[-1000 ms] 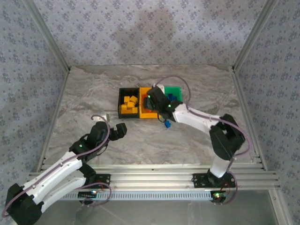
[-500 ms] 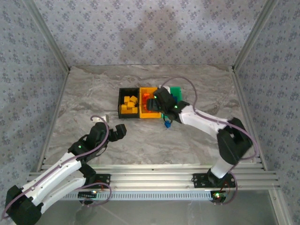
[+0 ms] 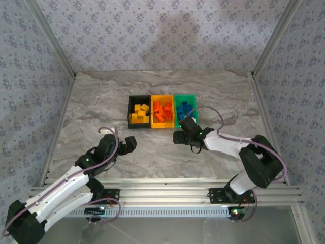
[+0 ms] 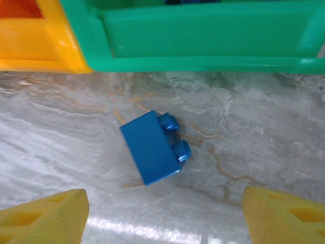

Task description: Sort the legos into containers by color

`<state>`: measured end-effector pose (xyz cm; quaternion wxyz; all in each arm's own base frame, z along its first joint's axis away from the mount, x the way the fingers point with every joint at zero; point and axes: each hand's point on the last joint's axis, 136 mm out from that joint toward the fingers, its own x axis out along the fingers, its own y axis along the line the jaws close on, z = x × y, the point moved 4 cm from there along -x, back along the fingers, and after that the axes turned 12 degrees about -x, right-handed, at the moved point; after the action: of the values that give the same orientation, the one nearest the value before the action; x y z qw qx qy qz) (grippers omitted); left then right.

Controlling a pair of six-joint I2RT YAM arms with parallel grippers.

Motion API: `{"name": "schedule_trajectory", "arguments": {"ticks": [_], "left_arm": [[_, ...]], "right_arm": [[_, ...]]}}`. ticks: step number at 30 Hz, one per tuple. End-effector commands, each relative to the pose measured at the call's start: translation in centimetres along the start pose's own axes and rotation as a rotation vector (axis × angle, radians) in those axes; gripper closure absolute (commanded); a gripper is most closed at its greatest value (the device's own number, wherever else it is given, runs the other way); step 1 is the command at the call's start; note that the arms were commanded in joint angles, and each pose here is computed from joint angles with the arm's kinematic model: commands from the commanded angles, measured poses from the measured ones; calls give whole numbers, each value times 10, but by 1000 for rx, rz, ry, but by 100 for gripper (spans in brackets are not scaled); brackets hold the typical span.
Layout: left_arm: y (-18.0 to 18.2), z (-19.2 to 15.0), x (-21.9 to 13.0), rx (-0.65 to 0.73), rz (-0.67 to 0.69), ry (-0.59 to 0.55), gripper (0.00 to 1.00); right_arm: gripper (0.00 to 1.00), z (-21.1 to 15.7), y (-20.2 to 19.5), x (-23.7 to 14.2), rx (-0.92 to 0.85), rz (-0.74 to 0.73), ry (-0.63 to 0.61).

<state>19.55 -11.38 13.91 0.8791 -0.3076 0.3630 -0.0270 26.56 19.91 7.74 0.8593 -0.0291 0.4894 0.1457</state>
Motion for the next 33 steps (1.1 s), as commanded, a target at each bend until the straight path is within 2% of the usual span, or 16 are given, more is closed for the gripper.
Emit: {"name": "schedule_trajectory", "arguments": {"ticks": [1,5,10,13,19,23,28,33], "left_arm": [[2,-4,1,-11,1,8,0],[3,-4,1,-8,5,6,0],[4,-3,1,-3,11,0,0],[5,-4,2,0,13,-2,0],[5,-4,2,2,14,1,0],[3,-3,1,2,6,2,0],[1,-2,0,0,-2,1,0],[1,-2,0,-15,-4,-2,0]], "right_arm": [[24,15,0,11,-51,-2,-8],[36,23,-2,22,-86,-27,-6],[57,26,7,29,-129,-28,10],[64,28,9,31,-133,-29,9],[81,29,17,11,-151,-14,-23],[84,34,24,-26,-146,17,-98],[84,63,14,-74,-119,3,-217],[83,107,-2,-65,-43,-8,-247]]}}
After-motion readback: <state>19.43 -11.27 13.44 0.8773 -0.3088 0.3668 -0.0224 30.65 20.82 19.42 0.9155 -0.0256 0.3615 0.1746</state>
